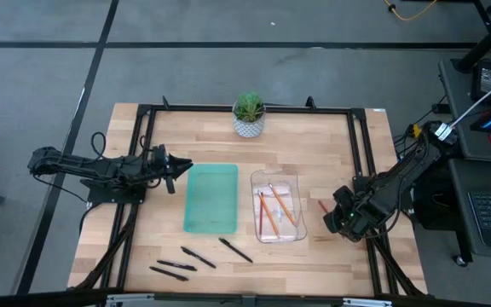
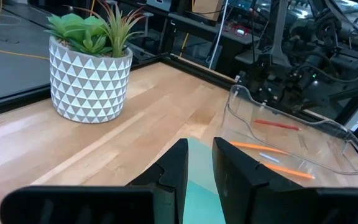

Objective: Sort pens & pencils
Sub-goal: Put the red pencil into the transparent bin

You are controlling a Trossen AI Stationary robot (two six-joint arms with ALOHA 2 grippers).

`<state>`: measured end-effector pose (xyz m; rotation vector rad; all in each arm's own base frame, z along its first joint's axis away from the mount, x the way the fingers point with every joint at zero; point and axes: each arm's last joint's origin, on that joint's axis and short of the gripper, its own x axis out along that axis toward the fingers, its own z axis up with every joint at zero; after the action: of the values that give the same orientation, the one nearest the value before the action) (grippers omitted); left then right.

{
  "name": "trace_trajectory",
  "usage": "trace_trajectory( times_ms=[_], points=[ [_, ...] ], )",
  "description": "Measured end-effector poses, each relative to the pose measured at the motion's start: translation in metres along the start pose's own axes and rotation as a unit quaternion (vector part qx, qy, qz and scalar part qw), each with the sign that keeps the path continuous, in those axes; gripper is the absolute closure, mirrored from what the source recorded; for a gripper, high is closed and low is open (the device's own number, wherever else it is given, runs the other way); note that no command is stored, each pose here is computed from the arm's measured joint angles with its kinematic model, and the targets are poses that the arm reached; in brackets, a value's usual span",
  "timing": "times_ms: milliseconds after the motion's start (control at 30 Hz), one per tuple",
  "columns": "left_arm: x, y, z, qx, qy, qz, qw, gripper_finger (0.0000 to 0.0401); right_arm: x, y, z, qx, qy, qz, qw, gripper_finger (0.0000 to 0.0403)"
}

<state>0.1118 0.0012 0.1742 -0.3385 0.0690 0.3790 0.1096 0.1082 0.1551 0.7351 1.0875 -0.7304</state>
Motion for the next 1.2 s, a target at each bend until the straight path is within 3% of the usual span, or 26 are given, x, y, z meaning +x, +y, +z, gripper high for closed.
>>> trace_trajectory(
  times_ms=[233, 500, 667, 1067, 1200],
  points=[
    [0.0, 0.0, 0.0, -0.001, 0.0, 0.0, 1.0, 0.0332, 0.0, 0.001, -0.001, -0.005, 0.016, 0.002, 1.0, 0.0354],
    [0.0, 0.0, 0.0, -0.001, 0.0, 0.0, 1.0, 0.0332, 0.0, 0.006, -0.003, -0.004, 0.022, 0.022, 0.999, 0.0232],
    [0.0, 0.0, 0.0, -0.001, 0.0, 0.0, 1.0, 0.0332, 0.007, 0.013, -0.008, -0.044, 0.033, 0.026, 0.998, 0.018],
    [0.0, 0.0, 0.0, -0.001, 0.0, 0.0, 1.0, 0.0332, 0.029, 0.017, -0.018, -0.069, 0.069, -0.049, 0.994, 0.0171],
    [0.0, 0.0, 0.0, -0.001, 0.0, 0.0, 1.0, 0.0332, 0.03, 0.017, -0.015, -0.058, 0.085, -0.06, 0.993, 0.019]
  ],
)
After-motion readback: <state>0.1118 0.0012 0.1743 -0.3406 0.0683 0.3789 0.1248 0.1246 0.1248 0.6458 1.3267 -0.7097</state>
